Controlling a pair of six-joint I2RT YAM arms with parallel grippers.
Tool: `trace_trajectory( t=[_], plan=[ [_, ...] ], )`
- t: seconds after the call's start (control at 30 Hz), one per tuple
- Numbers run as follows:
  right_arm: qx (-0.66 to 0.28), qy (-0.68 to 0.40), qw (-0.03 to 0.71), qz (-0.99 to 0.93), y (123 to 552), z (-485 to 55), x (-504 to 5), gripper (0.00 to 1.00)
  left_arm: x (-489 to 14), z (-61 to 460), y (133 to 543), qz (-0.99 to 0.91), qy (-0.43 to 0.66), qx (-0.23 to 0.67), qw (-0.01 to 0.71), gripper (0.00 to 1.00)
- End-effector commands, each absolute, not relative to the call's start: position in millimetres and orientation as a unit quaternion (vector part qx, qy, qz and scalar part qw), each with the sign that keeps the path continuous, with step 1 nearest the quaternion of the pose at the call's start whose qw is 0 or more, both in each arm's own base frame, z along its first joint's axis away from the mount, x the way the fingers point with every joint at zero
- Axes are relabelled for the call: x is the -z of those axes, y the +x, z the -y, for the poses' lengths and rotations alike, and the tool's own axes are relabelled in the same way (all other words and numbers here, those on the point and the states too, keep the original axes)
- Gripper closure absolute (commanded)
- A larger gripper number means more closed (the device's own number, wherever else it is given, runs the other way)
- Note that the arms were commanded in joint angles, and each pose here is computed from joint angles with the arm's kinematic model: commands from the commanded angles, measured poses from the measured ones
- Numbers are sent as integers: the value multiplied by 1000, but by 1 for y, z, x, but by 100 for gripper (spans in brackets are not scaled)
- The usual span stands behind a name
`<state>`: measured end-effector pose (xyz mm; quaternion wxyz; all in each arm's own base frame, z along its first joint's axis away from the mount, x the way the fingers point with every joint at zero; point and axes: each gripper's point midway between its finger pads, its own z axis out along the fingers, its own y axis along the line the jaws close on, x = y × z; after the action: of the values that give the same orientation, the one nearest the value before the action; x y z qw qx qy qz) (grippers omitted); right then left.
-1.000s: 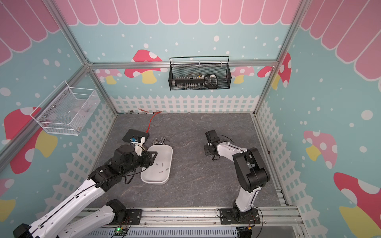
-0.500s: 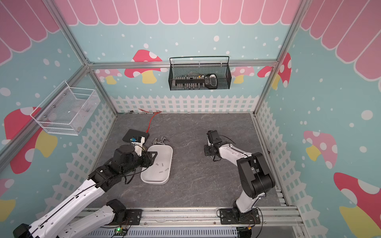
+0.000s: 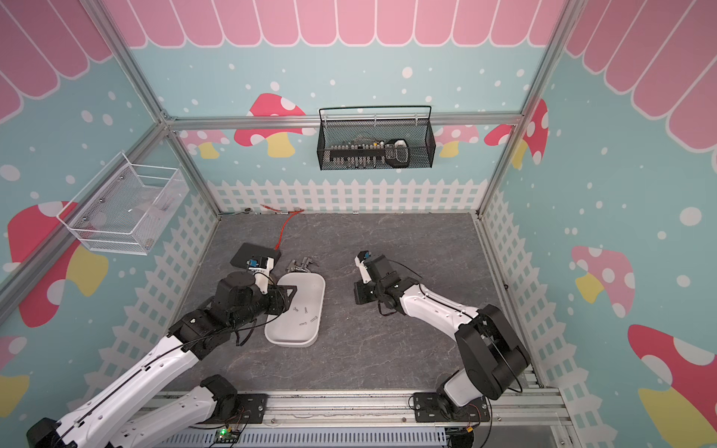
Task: Put the screws on the desktop into the storage box
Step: Pick up the screw from the center of the board, then place the screw in the storage box.
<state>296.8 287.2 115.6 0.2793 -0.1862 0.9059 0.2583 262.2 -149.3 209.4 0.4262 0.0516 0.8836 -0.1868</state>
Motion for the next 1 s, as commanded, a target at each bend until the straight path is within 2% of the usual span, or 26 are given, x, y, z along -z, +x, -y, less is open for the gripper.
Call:
trace_trajectory(
  t=[0.0,0.2,0.33,0.37,0.47,0.53,0.63,0.73,0.97],
  plan=[
    [-318,-205,278,-883,281,-337,-136,100,-206,146,264,-885,49,179,427,34],
    [-343,-263,268,-861,250,-400,-138,100,-205,146,264,-885,49,177,427,34],
    [-340,-273,253,-864,248,-415,-126,100,-205,146,263,-886,48,177,426,34],
    [-337,-275,254,-864,249,-416,-124,95,-206,145,264,-885,48,177,428,34],
    [-320,-280,274,-863,256,-414,-128,56,-206,145,263,-885,47,178,428,34],
    [-303,-283,297,-860,263,-405,-136,48,-206,145,263,-885,47,178,429,34],
    [-280,-274,339,-855,277,-378,-155,47,-206,145,263,-885,47,178,428,34],
    [-246,-238,388,-856,298,-326,-170,48,-206,147,263,-885,51,182,427,34],
    [-141,-72,433,-888,336,-162,-144,49,-204,172,256,-885,93,216,402,39]
  ],
)
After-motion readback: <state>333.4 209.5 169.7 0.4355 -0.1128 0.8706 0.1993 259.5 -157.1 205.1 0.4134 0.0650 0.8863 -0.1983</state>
